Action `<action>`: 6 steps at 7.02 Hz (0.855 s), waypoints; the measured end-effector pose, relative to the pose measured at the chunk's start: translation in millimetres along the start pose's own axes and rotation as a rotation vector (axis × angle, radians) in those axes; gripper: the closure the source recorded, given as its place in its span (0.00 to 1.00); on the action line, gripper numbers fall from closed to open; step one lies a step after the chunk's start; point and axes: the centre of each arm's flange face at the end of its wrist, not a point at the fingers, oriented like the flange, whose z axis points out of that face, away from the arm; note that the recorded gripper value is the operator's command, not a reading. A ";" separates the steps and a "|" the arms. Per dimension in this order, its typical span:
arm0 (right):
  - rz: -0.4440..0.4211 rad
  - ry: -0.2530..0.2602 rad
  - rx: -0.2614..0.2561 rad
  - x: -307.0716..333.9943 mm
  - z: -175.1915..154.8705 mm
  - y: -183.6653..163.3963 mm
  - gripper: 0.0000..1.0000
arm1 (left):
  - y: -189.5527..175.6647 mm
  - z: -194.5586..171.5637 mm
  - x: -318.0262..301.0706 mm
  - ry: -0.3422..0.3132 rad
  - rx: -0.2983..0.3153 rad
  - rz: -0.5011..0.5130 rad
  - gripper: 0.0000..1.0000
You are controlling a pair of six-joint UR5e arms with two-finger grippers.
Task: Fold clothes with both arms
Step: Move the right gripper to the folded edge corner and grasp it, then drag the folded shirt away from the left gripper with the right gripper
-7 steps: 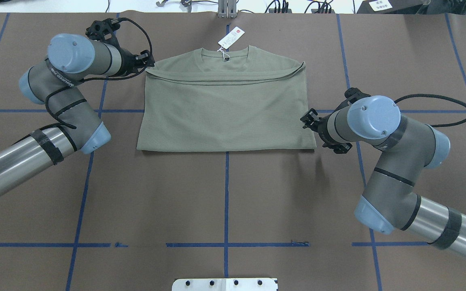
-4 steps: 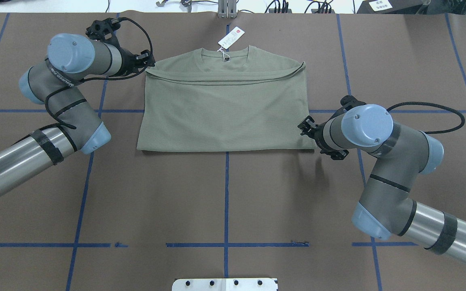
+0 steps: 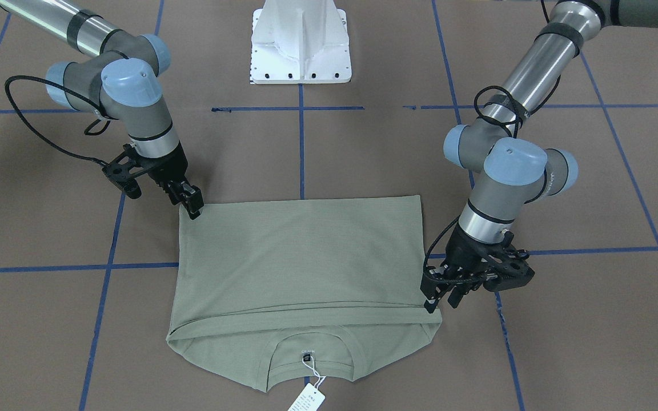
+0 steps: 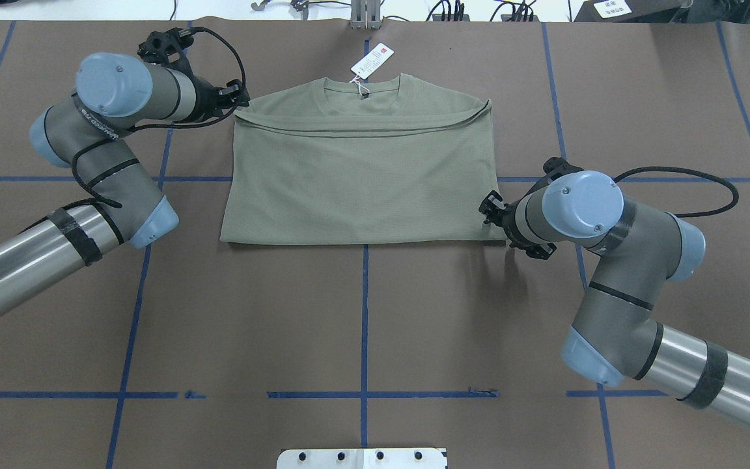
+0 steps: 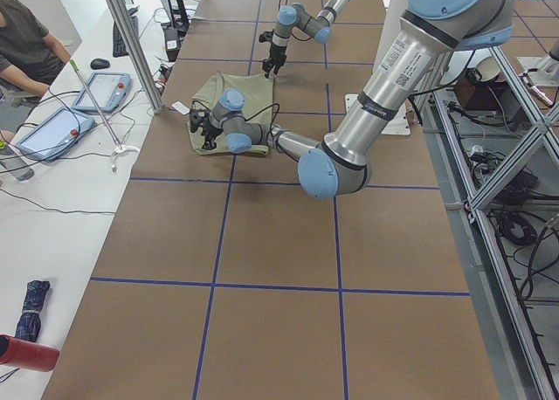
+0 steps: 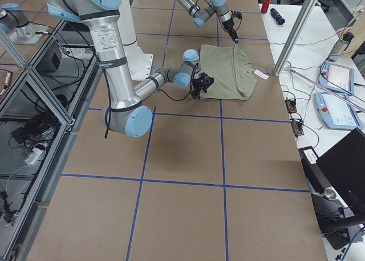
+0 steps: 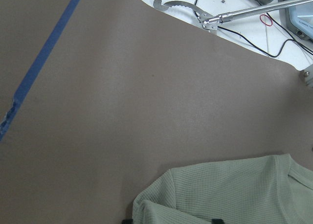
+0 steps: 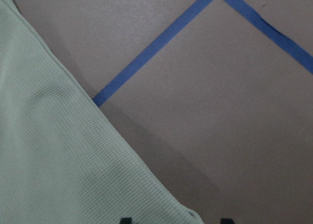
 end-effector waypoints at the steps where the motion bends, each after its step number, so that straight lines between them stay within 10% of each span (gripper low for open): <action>1: 0.001 0.001 0.000 -0.1 0.2 0.1 1.00 | 0.0 -0.1 0.1 0.000 0.000 0.000 0.38; 6: -0.006 -0.046 -0.046 16.8 -45.9 4.5 1.00 | 3.7 -15.1 14.6 0.038 -0.001 0.005 0.32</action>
